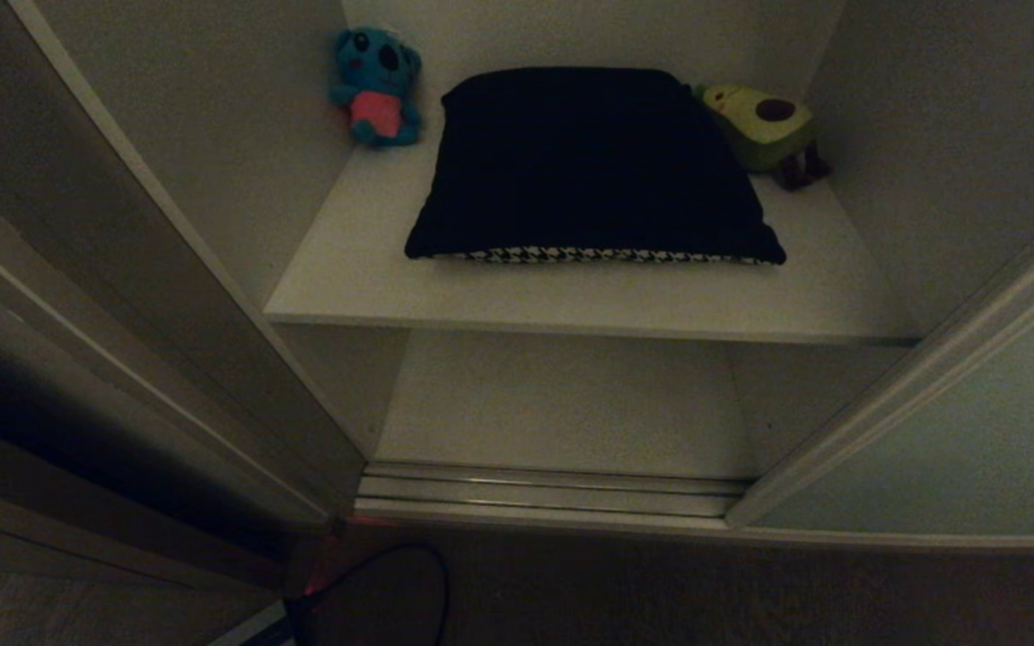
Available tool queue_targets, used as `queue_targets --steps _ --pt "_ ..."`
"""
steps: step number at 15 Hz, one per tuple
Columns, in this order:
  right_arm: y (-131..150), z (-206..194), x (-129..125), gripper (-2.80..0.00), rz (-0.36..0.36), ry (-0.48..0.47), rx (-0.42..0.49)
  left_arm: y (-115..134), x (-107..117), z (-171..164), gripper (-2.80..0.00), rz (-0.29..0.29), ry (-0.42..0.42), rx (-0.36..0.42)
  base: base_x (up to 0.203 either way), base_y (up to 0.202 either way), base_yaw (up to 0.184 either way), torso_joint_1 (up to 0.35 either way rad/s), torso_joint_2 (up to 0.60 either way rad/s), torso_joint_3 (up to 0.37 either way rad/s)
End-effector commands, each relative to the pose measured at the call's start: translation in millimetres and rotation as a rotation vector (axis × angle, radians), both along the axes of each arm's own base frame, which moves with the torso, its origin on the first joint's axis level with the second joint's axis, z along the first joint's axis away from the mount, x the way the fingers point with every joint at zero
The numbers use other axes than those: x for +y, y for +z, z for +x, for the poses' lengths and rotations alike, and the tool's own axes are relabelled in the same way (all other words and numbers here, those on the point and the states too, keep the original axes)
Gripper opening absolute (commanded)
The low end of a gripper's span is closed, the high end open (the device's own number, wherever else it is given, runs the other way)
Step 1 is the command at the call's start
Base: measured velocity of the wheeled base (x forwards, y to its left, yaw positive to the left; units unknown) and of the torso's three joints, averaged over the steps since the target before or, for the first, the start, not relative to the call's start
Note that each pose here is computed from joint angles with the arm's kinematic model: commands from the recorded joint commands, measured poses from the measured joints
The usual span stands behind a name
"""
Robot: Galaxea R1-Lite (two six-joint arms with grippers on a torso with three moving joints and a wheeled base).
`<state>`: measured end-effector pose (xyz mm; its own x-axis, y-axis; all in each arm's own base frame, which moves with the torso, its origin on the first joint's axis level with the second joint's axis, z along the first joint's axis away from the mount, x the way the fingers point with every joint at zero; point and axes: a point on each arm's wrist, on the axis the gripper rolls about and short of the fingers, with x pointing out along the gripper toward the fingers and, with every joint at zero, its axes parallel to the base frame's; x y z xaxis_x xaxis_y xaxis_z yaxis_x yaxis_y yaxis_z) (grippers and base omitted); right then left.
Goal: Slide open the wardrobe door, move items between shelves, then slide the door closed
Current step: Place the pillow on the lower shelf
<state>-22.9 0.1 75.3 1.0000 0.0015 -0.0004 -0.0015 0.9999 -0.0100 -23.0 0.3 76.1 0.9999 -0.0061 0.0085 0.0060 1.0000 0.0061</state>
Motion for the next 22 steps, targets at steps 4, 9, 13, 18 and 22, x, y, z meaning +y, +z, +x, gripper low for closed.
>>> queue_targets --steps 4,9,13,18,22 --pt "-0.8 0.3 0.0 -2.8 -0.001 0.0 0.004 0.4 0.0 0.1 -2.8 -0.001 -0.002 0.001 0.0 0.0 0.0 0.0 0.0 0.0" --pt "-0.8 0.3 0.0 -2.8 -0.001 0.0 0.004 0.4 0.0 0.1 -2.8 0.0 -0.002 0.001 0.0 0.0 0.0 0.0 0.0 0.0" --pt "-0.8 0.3 0.0 -2.8 -0.001 0.0 0.004 0.4 0.0 0.0 -2.8 -0.015 -0.002 -0.001 0.0 0.0 0.0 0.0 0.0 0.0" --pt "-0.8 0.3 0.0 -2.8 -0.001 0.0 0.004 0.4 0.0 0.0 -2.8 -0.015 -0.003 0.0 0.0 0.0 0.0 0.0 0.0 0.0" --pt "-0.8 0.3 0.0 -2.8 -0.001 0.0 0.004 0.4 0.0 0.1 -2.8 -0.014 -0.003 0.001 0.0 0.0 0.0 0.0 0.0 0.0"
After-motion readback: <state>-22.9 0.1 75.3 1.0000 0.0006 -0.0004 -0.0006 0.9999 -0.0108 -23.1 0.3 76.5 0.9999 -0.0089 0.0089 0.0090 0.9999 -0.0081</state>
